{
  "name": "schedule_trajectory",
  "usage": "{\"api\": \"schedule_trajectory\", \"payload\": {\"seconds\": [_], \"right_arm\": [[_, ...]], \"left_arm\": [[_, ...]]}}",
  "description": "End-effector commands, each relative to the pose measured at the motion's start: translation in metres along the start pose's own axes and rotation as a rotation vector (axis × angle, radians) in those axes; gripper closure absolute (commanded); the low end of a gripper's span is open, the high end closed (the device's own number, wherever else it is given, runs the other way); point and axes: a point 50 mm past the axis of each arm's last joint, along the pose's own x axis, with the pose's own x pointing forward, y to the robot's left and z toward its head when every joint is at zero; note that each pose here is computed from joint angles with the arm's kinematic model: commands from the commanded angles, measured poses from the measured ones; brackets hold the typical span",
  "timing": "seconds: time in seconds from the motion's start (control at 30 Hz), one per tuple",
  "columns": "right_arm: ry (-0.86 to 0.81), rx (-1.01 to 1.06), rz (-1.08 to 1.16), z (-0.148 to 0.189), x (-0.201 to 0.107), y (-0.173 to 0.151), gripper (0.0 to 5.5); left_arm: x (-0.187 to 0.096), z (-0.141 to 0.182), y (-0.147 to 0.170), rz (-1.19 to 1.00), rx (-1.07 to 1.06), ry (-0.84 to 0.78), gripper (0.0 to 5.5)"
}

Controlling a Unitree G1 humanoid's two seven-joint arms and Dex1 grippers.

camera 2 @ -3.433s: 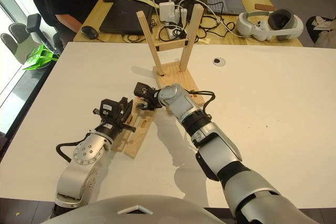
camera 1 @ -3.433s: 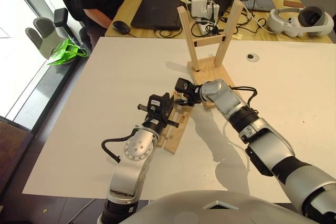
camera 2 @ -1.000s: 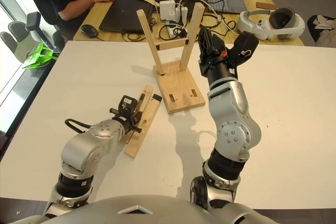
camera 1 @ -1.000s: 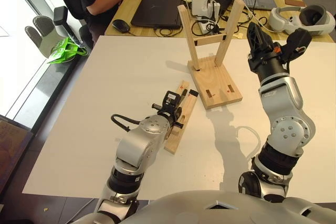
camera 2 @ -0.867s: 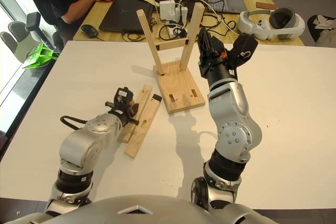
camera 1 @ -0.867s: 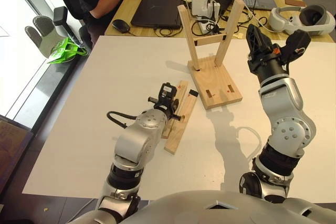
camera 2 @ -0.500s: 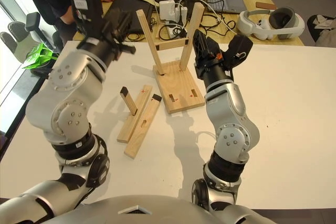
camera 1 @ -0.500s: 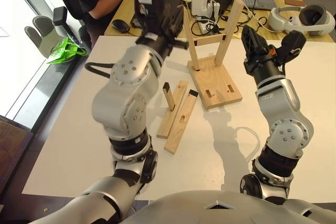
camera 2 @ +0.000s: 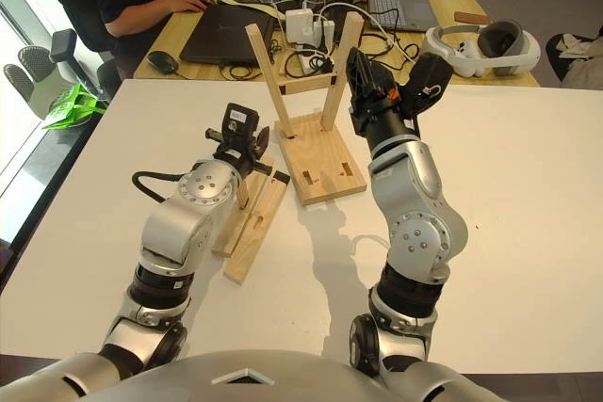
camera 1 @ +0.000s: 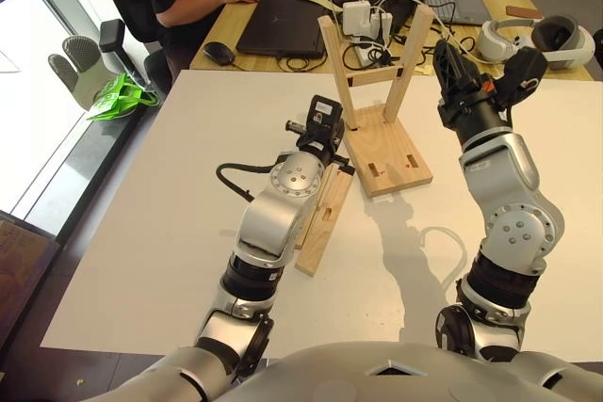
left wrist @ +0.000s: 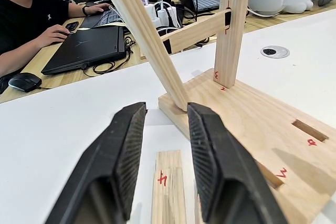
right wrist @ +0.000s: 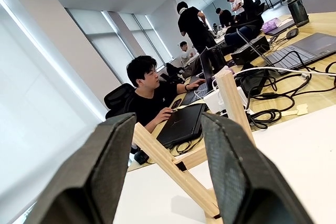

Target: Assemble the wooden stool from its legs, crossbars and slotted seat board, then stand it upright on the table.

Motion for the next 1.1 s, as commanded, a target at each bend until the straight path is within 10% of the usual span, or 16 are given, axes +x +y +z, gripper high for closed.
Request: {"api": "schedule_trajectory", "payload": {"seconds": [0.03, 0.63, 0.83, 1.1], "right_arm": [[-0.004, 0.0, 0.012, 0.001, 0.001, 0.003, 3.17], [0.052, -0.049, 0.037, -0.006, 0.0, 0.005, 3.17], [0.072, -0.081, 0.07, -0.006, 0.0, 0.007, 3.17], [0.59, -0.217, 0.396, -0.009, -0.076, -0.011, 2.57]], "left_arm": [[0.004, -0.011, 0.014, 0.042, -0.054, 0.054, 4.06], [-0.027, -0.072, 0.052, 0.089, 0.175, 0.289, 4.06], [-0.032, -0.04, 0.065, 0.14, 0.147, 0.125, 4.06], [-0.052, -0.021, 0.079, 0.214, 0.149, -0.009, 4.02]]}}
